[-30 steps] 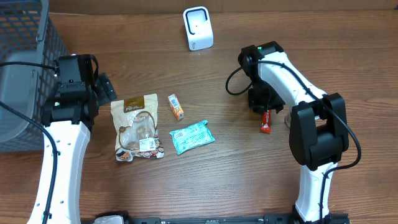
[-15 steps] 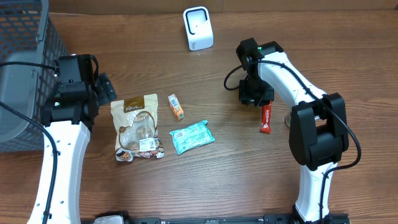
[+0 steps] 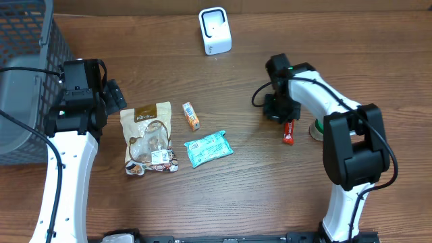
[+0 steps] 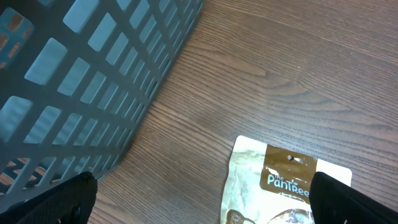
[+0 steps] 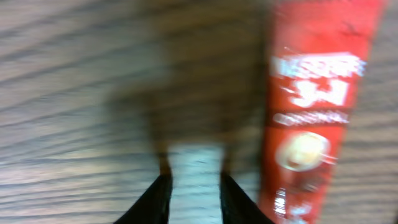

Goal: Scan the item barcode
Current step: 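Release the stick and move the right gripper over the teal pack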

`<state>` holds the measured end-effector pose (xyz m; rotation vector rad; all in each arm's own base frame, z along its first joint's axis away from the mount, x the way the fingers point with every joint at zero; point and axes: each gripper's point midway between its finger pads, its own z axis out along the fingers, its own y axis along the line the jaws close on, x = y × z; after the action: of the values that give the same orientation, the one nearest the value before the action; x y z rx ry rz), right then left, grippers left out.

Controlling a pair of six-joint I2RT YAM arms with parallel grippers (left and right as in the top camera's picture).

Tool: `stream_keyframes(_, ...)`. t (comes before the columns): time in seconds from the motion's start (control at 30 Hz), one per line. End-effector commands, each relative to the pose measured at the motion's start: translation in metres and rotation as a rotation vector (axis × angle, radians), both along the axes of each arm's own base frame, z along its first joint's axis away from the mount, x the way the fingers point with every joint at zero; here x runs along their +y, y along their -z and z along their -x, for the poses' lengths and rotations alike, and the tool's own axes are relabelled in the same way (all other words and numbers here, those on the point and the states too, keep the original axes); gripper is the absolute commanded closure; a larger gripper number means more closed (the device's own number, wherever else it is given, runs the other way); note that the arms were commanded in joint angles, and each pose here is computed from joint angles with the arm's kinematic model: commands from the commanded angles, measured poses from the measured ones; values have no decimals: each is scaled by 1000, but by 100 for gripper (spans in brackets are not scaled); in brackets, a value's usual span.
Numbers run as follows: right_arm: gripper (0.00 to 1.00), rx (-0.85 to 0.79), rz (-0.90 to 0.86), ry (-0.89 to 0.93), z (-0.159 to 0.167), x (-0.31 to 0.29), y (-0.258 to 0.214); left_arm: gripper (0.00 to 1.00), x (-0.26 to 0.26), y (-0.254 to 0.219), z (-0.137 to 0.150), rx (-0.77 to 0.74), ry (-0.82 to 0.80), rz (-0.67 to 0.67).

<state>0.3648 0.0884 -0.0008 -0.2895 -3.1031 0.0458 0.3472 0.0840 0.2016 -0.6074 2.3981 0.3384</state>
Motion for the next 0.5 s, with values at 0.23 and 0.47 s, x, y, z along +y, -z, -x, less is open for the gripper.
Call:
stream_keyframes(0.23,79,155,158,13,33,-63,21,0,3,-5,-2,-10,-8,-15)
stream_keyframes(0.47,79,183,313,1,41,-90,12,0,3,-5,-2,-10,-8,-15)
